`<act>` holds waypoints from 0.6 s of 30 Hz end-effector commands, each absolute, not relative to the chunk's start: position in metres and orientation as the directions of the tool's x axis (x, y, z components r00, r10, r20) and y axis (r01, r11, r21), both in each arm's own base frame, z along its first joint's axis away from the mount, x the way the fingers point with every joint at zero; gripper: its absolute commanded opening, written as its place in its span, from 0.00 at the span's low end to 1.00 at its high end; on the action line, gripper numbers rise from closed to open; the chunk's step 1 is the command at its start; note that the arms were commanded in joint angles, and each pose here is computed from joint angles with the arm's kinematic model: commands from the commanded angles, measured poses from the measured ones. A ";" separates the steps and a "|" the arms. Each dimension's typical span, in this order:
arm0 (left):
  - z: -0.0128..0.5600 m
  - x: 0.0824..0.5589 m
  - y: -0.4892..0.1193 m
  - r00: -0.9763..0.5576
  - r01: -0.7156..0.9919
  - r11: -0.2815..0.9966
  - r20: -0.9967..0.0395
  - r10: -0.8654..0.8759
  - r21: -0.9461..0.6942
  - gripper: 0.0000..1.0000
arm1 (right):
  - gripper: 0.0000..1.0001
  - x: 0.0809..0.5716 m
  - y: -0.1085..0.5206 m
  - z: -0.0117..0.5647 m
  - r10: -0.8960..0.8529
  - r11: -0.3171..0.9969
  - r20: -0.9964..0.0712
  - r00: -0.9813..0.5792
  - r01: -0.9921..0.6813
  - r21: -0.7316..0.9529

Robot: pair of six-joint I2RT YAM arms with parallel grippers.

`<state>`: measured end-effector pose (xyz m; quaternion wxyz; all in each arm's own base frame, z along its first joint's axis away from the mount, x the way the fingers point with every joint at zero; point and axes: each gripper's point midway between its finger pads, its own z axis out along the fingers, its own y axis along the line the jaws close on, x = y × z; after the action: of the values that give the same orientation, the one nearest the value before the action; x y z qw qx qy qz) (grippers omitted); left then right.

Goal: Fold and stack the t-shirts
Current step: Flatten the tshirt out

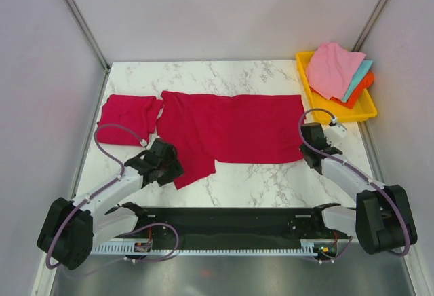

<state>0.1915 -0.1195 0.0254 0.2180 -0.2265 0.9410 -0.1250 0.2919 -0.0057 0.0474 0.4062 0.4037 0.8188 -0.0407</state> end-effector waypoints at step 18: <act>0.051 0.213 -0.117 -0.762 -0.332 0.881 -0.455 -0.461 -0.337 0.02 | 0.53 0.279 -0.008 0.052 0.616 0.688 -0.709 -0.343 0.673 0.271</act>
<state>0.1876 -0.1154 0.0224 0.2184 -0.2205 0.9437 -0.1145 0.2831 -0.0072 0.0534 0.4176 0.3947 0.8177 -0.0347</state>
